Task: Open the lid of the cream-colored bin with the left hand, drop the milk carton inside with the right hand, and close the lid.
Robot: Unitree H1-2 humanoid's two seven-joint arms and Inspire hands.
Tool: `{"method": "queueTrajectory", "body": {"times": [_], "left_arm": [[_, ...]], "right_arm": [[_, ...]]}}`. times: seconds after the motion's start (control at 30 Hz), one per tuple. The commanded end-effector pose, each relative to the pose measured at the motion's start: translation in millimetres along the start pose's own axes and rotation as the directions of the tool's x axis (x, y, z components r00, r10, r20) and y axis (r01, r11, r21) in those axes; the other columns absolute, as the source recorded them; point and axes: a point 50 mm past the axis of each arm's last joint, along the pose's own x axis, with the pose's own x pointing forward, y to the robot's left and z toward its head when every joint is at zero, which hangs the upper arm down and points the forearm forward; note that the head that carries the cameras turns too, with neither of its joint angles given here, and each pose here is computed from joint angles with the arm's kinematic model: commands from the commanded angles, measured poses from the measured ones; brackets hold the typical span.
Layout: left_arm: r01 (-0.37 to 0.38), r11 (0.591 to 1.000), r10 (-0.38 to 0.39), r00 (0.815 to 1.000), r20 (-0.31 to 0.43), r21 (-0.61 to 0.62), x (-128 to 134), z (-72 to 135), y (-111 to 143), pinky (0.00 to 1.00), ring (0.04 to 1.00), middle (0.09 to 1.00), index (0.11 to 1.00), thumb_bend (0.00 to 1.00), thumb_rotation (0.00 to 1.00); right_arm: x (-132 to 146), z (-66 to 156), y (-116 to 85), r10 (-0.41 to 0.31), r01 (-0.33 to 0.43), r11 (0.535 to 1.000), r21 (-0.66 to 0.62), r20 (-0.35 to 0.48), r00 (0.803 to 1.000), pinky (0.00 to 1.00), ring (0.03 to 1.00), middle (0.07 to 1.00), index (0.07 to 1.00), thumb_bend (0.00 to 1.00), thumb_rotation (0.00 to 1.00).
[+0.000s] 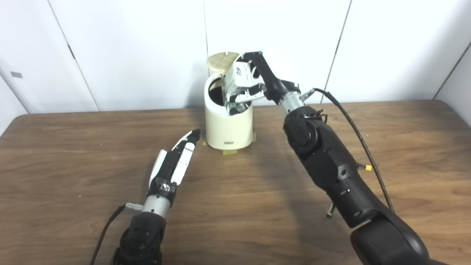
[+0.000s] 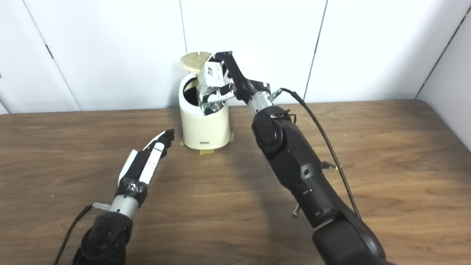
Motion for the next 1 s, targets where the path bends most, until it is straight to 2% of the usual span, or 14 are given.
{"method": "queueTrajectory", "body": {"times": [0.0, 0.1, 0.27, 0.37, 0.43, 0.47, 0.5, 0.53, 0.57, 0.6, 0.63, 0.67, 0.77, 0.97], "left_arm": [[-0.021, 1.000, 0.019, 0.995, 0.094, 0.017, 5, 19, 3, 0.95, 0.942, 0.920, 0.898, 0.41, 1.00], [-0.020, 0.999, 0.018, 0.995, 0.095, 0.025, 5, 19, 3, 0.97, 0.943, 0.920, 0.887, 0.41, 1.00], [-0.022, 0.999, 0.019, 0.995, 0.094, 0.034, 4, 20, 4, 0.97, 0.941, 0.917, 0.877, 0.42, 1.00], [-0.025, 0.999, 0.021, 0.995, 0.093, 0.039, 5, 20, 5, 0.97, 0.935, 0.909, 0.870, 0.42, 1.00], [-0.024, 0.999, 0.020, 0.995, 0.094, 0.044, 5, 20, 5, 0.98, 0.940, 0.911, 0.870, 0.44, 1.00], [-0.024, 0.999, 0.019, 0.995, 0.095, 0.043, 5, 20, 5, 0.98, 0.940, 0.911, 0.869, 0.44, 1.00], [-0.025, 0.999, 0.021, 0.995, 0.095, 0.041, 5, 20, 5, 0.97, 0.937, 0.909, 0.869, 0.44, 1.00], [-0.025, 0.999, 0.021, 0.995, 0.096, 0.038, 5, 20, 5, 0.97, 0.938, 0.910, 0.869, 0.44, 1.00], [-0.025, 0.999, 0.021, 0.995, 0.095, 0.037, 4, 21, 5, 0.98, 0.942, 0.911, 0.870, 0.43, 1.00], [-0.025, 0.999, 0.021, 0.995, 0.095, 0.037, 4, 21, 5, 0.98, 0.942, 0.911, 0.870, 0.43, 1.00], [-0.025, 0.999, 0.021, 0.995, 0.094, 0.036, 4, 21, 5, 0.98, 0.945, 0.913, 0.871, 0.43, 1.00], [-0.023, 0.999, 0.020, 0.996, 0.092, 0.034, 4, 21, 5, 0.98, 0.948, 0.914, 0.872, 0.43, 1.00], [-0.023, 0.999, 0.020, 0.996, 0.087, 0.038, 4, 20, 5, 1.00, 0.955, 0.921, 0.877, 0.44, 1.00], [-0.028, 0.999, 0.025, 0.996, 0.087, 0.029, 5, 20, 6, 1.00, 0.958, 0.924, 0.883, 0.43, 1.00]], "right_arm": [[21, 21, -28, -0.086, 0.088, 0.996, -0.012, 0.072, 0.994, 0.13, 0.217, 0.353, 0.682, 0.91, 0.10], [21, 21, -28, -0.080, 0.082, 0.997, -0.015, 0.065, 0.995, 0.10, 0.199, 0.338, 0.706, 0.92, 0.11], [22, 21, -29, -0.085, 0.087, 0.996, -0.018, 0.074, 0.994, 0.14, 0.243, 0.409, 0.707, 0.94, 0.12], [22, 22, -29, -0.088, 0.090, 0.996, -0.025, 0.080, 0.993, 0.21, 0.334, 0.508, 0.698, 0.94, 0.13], [21, 22, -29, -0.088, 0.091, 0.996, -0.023, 0.082, 0.993, 0.34, 0.468, 0.619, 0.683, 0.94, 0.13], [21, 22, -29, -0.092, 0.094, 0.995, -0.021, 0.085, 0.992, 0.39, 0.506, 0.643, 0.674, 0.93, 0.13], [21, 22, -30, -0.098, 0.100, 0.995, -0.019, 0.091, 0.991, 0.45, 0.546, 0.642, 0.647, 0.92, 0.11], [21, 22, -30, -0.106, 0.107, 0.994, -0.008, 0.095, 0.990, 0.48, 0.553, 0.627, 0.627, 0.90, 0.10], [20, 22, -30, -0.113, 0.113, 0.994, 0.007, 0.097, 0.989, 0.48, 0.536, 0.584, 0.553, 0.71, 0.11], [19, 22, -31, -0.122, 0.120, 0.992, 0.026, 0.099, 0.988, 0.48, 0.536, 0.584, 0.553, 0.71, 0.11], [18, 22, -31, -0.136, 0.132, 0.990, 0.046, 0.100, 0.986, 0.46, 0.504, 0.517, 0.527, 0.60, 0.04], [17, 21, -32, -0.149, 0.143, 0.988, 0.063, 0.100, 0.984, 0.42, 0.457, 0.503, 0.521, 0.56, 0.02], [15, 21, -33, -0.172, 0.163, 0.982, 0.091, 0.097, 0.980, 0.36, 0.396, 0.505, 0.512, 0.52, 0.00], [7, 14, -40, -0.193, 0.184, 0.976, 0.113, 0.084, 0.978, 0.36, 0.397, 0.514, 0.498, 0.52, 0.00]]}}
